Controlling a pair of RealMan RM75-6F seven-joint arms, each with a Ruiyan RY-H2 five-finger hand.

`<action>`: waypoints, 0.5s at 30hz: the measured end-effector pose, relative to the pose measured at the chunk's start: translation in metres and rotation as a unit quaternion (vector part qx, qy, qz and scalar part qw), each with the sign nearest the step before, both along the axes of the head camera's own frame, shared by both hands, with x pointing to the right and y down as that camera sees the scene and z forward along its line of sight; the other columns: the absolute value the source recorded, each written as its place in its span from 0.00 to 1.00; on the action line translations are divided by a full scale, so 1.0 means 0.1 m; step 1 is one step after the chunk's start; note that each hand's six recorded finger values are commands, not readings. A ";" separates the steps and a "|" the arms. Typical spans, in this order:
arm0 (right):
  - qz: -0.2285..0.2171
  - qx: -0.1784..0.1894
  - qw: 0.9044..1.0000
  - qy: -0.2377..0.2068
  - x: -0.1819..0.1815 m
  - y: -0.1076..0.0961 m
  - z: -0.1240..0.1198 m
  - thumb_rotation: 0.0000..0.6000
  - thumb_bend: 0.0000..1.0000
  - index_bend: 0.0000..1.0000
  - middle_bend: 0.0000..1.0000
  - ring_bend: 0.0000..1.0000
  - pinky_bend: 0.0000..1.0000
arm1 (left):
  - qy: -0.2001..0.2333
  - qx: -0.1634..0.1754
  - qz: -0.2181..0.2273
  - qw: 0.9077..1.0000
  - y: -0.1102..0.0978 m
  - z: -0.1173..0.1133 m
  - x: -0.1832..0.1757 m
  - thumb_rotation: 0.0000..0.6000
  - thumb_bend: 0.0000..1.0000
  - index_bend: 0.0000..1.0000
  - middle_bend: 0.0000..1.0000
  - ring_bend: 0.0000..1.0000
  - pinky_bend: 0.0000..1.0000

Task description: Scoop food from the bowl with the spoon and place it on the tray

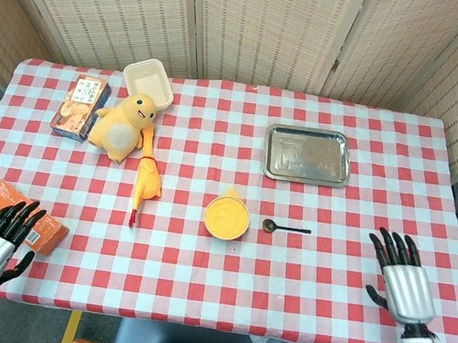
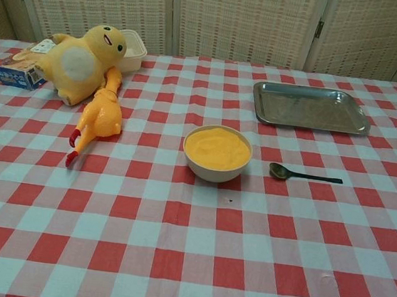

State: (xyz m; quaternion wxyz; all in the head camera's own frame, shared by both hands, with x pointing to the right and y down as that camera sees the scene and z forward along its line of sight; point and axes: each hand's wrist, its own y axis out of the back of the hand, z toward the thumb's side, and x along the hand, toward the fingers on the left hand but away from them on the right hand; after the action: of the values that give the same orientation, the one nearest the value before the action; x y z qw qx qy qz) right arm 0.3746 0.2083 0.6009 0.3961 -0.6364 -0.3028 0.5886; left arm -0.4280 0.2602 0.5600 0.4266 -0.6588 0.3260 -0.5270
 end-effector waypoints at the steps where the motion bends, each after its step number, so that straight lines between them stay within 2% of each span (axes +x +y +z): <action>1: -0.004 -0.006 1.000 -0.007 -0.09 -0.09 0.10 1.00 0.14 0.39 0.00 0.00 0.00 | 0.000 0.000 -0.002 1.000 -0.01 0.02 -0.02 1.00 0.43 0.00 0.00 0.00 0.13; 3: -0.009 -0.014 1.000 -0.017 -0.25 -0.22 0.26 1.00 0.15 0.48 0.00 0.00 0.00 | 0.002 -0.005 -0.009 1.000 -0.04 0.06 -0.04 1.00 0.43 0.00 0.00 0.00 0.13; 5: -0.012 -0.021 0.999 -0.028 -0.42 -0.35 0.42 1.00 0.17 0.52 0.02 0.00 0.00 | 0.004 -0.013 -0.017 1.000 -0.07 0.10 -0.07 1.00 0.43 0.00 0.00 0.00 0.13; 10: -0.018 -0.023 0.999 -0.044 -0.76 -0.52 0.73 1.00 0.17 0.55 0.04 0.00 0.00 | 0.002 -0.028 -0.031 0.999 -0.13 0.19 -0.14 1.00 0.43 0.00 0.00 0.00 0.13; 15: -0.029 -0.032 0.998 -0.034 -0.98 -0.57 0.99 1.00 0.17 0.56 0.04 0.00 0.00 | 0.000 -0.037 -0.045 0.998 -0.18 0.23 -0.21 1.00 0.43 0.00 0.00 0.00 0.13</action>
State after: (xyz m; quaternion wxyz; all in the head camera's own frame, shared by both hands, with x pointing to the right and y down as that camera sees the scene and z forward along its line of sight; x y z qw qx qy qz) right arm 0.2764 0.1511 0.6995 0.3820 -0.6769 -0.2791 0.5639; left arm -0.4492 0.2422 0.5826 0.3775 -0.6588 0.3358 -0.5574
